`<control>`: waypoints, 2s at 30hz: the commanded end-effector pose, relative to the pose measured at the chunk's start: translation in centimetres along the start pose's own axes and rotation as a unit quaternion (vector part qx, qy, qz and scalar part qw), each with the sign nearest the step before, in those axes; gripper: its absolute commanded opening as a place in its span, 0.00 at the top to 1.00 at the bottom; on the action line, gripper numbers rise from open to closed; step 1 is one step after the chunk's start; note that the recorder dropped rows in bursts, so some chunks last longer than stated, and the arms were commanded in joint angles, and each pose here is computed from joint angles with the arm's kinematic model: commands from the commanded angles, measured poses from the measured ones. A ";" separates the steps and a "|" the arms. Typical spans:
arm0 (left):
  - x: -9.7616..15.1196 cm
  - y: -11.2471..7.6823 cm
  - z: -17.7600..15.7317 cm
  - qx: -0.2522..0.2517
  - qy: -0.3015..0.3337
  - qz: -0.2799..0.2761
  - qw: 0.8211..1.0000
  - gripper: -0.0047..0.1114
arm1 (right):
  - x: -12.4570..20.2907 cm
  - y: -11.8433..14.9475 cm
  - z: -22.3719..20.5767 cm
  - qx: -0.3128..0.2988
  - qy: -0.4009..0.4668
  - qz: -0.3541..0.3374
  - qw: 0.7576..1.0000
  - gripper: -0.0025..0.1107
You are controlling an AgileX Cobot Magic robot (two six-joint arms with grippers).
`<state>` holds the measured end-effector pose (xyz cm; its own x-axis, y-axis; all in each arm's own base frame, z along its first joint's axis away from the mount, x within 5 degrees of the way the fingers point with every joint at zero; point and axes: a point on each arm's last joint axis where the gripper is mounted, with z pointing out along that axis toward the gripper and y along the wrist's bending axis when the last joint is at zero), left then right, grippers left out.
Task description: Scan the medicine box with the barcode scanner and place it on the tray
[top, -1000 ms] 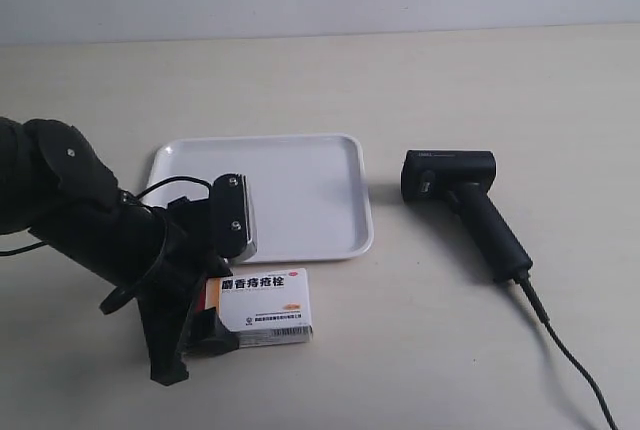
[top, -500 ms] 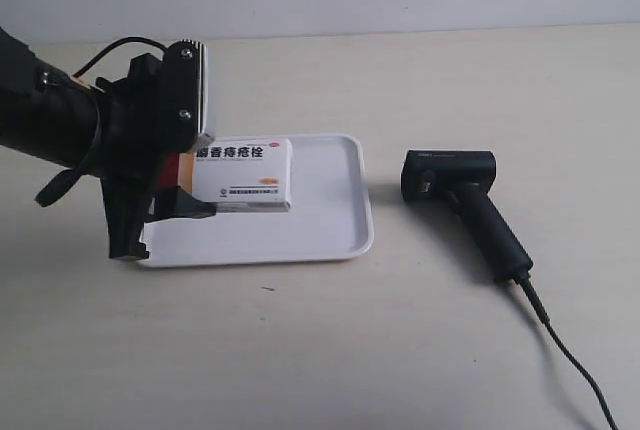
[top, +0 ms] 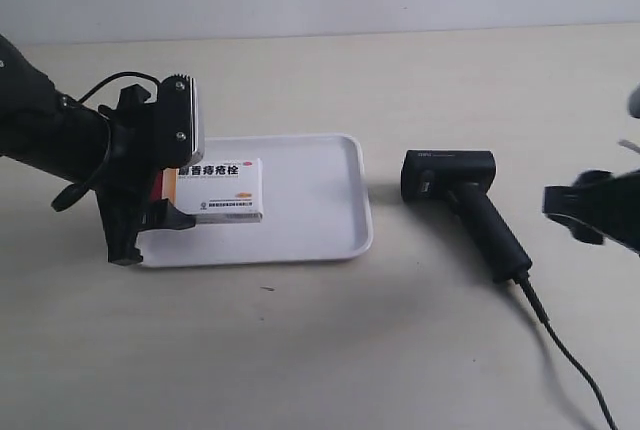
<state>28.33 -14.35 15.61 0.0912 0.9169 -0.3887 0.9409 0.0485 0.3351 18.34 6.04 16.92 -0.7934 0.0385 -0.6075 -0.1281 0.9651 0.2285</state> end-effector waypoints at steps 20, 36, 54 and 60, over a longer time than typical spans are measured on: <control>-0.3 1.0 -0.4 -0.002 -0.018 -0.021 1.000 0.96 | -3.9 3.9 13.0 0.006 0.087 -0.125 0.988 0.21; -0.2 1.0 -0.3 0.002 -0.018 -0.024 1.000 0.96 | -4.8 5.2 8.8 -0.059 0.086 -0.226 0.969 0.98; 1.2 1.8 0.9 0.025 -0.092 -0.085 0.992 0.96 | -5.1 3.7 10.7 0.020 0.027 -0.185 0.982 0.98; 1.7 3.0 4.5 0.038 -0.104 -0.161 0.981 0.96 | -4.1 3.2 12.3 0.036 0.045 -0.160 0.986 0.98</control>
<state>32.20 -13.99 12.41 -0.1176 0.7818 -0.6123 0.9622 0.2423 0.1246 28.23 12.23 10.65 -0.7771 -0.3121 -0.5465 -0.3662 0.9305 -0.0106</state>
